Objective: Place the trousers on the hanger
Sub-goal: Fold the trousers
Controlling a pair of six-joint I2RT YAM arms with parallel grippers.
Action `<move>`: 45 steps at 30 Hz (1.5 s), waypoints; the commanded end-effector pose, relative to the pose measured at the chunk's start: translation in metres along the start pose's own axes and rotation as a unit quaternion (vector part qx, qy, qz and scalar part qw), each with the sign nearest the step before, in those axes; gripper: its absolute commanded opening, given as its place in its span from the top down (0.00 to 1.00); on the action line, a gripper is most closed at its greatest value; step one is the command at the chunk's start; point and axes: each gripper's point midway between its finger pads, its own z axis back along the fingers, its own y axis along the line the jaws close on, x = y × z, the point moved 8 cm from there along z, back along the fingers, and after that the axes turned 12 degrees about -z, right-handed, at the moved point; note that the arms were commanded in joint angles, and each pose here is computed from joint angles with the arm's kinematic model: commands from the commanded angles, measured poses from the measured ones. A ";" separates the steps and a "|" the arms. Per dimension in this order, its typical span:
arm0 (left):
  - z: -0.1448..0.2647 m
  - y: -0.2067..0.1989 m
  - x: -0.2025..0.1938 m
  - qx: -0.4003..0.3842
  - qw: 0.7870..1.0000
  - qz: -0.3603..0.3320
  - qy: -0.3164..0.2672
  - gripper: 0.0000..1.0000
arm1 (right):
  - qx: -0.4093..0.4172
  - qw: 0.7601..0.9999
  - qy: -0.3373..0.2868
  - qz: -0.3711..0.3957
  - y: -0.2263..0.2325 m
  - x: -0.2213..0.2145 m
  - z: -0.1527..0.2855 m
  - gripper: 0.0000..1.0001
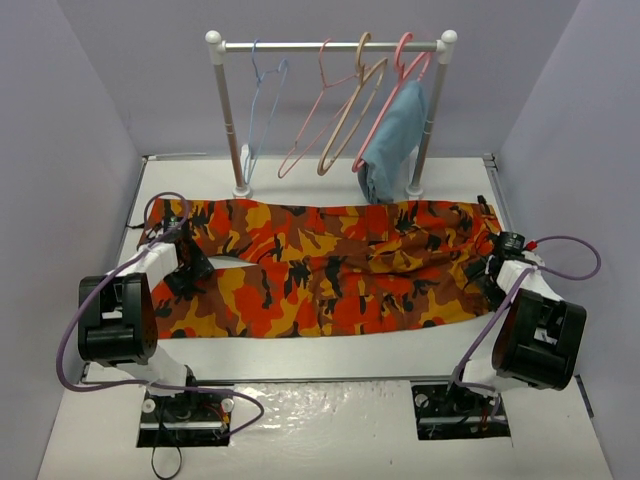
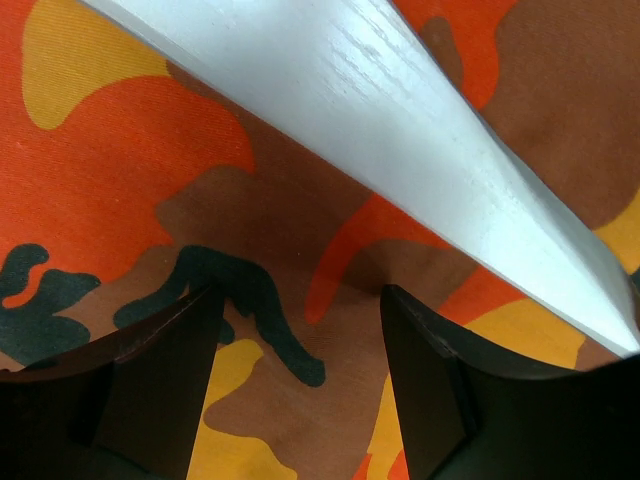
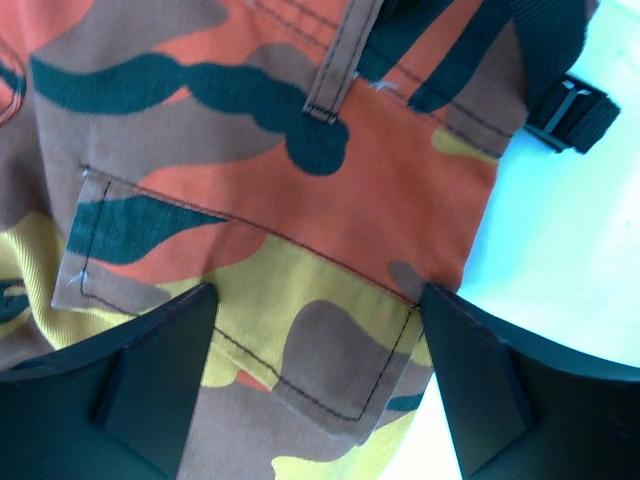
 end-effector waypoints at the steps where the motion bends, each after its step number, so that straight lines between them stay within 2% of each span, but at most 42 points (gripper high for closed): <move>1: -0.009 -0.005 0.007 -0.010 1.000 0.012 0.000 0.39 | -0.015 0.999 0.044 -0.017 -0.012 -0.015 -0.017 0.36; 3: -0.013 -0.004 0.007 -0.004 1.000 0.009 0.010 0.39 | -0.011 0.999 0.043 -0.017 -0.013 -0.013 -0.014 0.58; 5: -0.015 -0.002 0.007 0.001 1.000 0.010 0.014 0.39 | -0.011 0.999 0.027 -0.020 -0.014 -0.008 -0.005 0.95; 6: -0.015 -0.001 0.007 0.003 1.000 0.011 0.016 0.39 | -0.015 1.000 0.013 -0.021 -0.015 -0.003 0.002 1.00; 12: -0.010 0.011 0.003 0.030 0.999 0.014 0.024 0.40 | 0.014 0.995 -0.073 -0.060 -0.019 0.024 0.055 1.00; 16: -0.004 0.023 -0.001 0.054 0.998 0.019 0.017 0.39 | -0.008 0.992 -0.104 -0.065 -0.035 0.033 0.084 1.00; 17: -0.003 0.025 0.000 0.056 0.998 0.023 0.015 0.39 | 0.000 0.992 -0.107 -0.068 -0.035 0.034 0.090 0.97; 19: -0.001 0.025 0.004 0.058 0.998 0.028 0.005 0.39 | 0.022 0.992 -0.097 -0.072 -0.030 0.035 0.101 0.80; 22: 0.007 0.022 0.012 0.051 0.998 0.021 -0.009 0.39 | 0.040 0.993 -0.099 -0.060 -0.023 0.041 0.110 0.64; 26: 0.030 -0.002 0.021 0.027 0.998 -0.034 -0.054 0.38 | 0.093 0.989 -0.114 -0.028 0.000 0.056 0.127 0.20; 29: 0.056 -0.020 0.028 0.000 0.993 -0.070 -0.095 0.35 | 0.137 0.984 -0.114 0.007 0.028 0.060 0.131 0.12; 32: 0.083 -0.049 0.023 -0.047 0.983 -0.129 -0.118 0.34 | 0.190 0.972 -0.120 0.066 0.074 0.053 0.143 0.11; 35: 0.101 -0.072 0.013 -0.077 0.971 -0.178 -0.138 0.33 | 0.199 0.969 -0.096 0.108 0.107 0.045 0.126 0.12; 39: 0.142 -0.128 -0.010 -0.178 0.936 -0.233 -0.195 0.33 | 0.207 0.961 -0.060 0.174 0.154 0.030 0.100 0.17; 41: 0.159 -0.159 -0.036 -0.227 0.911 -0.275 -0.208 0.33 | 0.220 0.953 -0.067 0.198 0.172 0.030 0.096 0.21; 42: 0.160 -0.165 -0.040 -0.235 0.906 -0.284 -0.210 0.33 | 0.230 0.949 -0.070 0.203 0.178 0.032 0.096 0.22; 45: 0.186 -0.216 -0.078 -0.316 0.849 -0.352 -0.237 0.33 | 0.236 0.943 -0.056 0.228 0.195 0.028 0.075 0.22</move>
